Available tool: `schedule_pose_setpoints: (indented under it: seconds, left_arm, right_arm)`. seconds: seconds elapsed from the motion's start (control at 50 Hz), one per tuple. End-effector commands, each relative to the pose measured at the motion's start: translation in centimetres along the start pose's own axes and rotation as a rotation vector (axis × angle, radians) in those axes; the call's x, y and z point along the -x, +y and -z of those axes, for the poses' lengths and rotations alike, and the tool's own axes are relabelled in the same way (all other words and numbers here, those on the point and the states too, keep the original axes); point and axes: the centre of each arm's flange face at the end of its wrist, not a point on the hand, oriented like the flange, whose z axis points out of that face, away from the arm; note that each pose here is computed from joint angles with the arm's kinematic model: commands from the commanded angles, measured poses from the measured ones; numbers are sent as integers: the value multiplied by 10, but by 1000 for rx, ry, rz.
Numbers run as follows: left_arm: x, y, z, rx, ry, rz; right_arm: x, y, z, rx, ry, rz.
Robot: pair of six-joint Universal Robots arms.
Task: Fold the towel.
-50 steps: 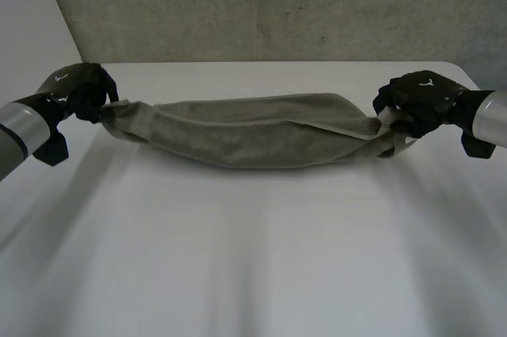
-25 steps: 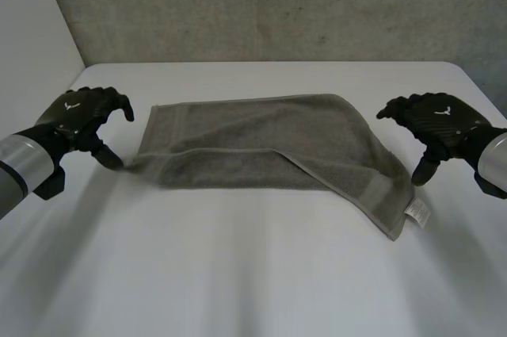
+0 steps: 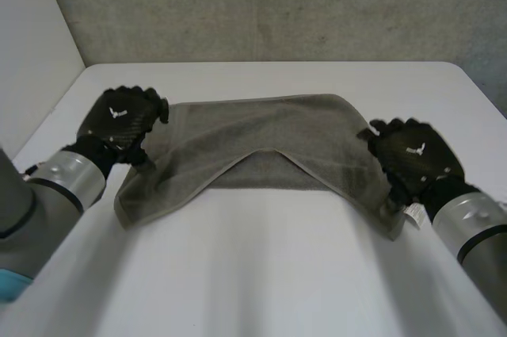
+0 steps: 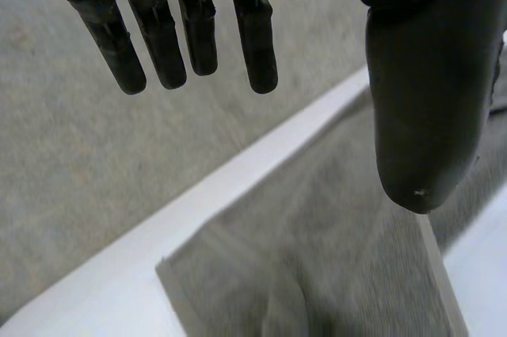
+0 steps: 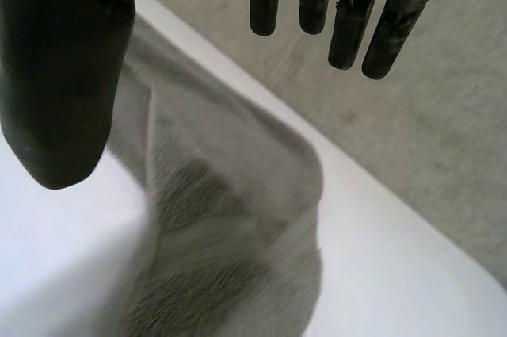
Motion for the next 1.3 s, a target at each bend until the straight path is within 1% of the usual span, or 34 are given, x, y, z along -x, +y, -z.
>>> schedule_pose_setpoints:
  seconds: [0.02,0.14,0.22,0.32,0.42,0.58,0.68,0.92,1.06,1.3]
  left_arm:
    - [-18,31,3,117,17,-106]
    - [-28,54,6,176,42,-110]
    - [-31,60,5,180,46,-118]
    - [-30,68,-1,188,20,-125]
    - [-30,74,-6,198,17,-158]
    - [-26,83,-13,204,12,-207]
    - [-26,86,-15,205,9,-219]
    - [-24,90,-21,204,4,-221]
    - [-17,91,-27,203,-17,-220]
    - [-8,93,-32,207,-40,-216]
  right_arm:
    - [8,28,-5,76,-15,16]
    - [8,41,-6,73,0,92]
    - [10,49,-9,89,-12,103]
    - [15,61,-14,129,-36,95]
    - [15,70,-25,139,-42,94]
    - [4,74,-40,119,-14,113]
    - [4,78,-45,129,-17,134]
    - [0,80,-55,112,-1,155]
    - [-11,80,-63,95,35,157]
    - [-13,85,-68,106,37,154]
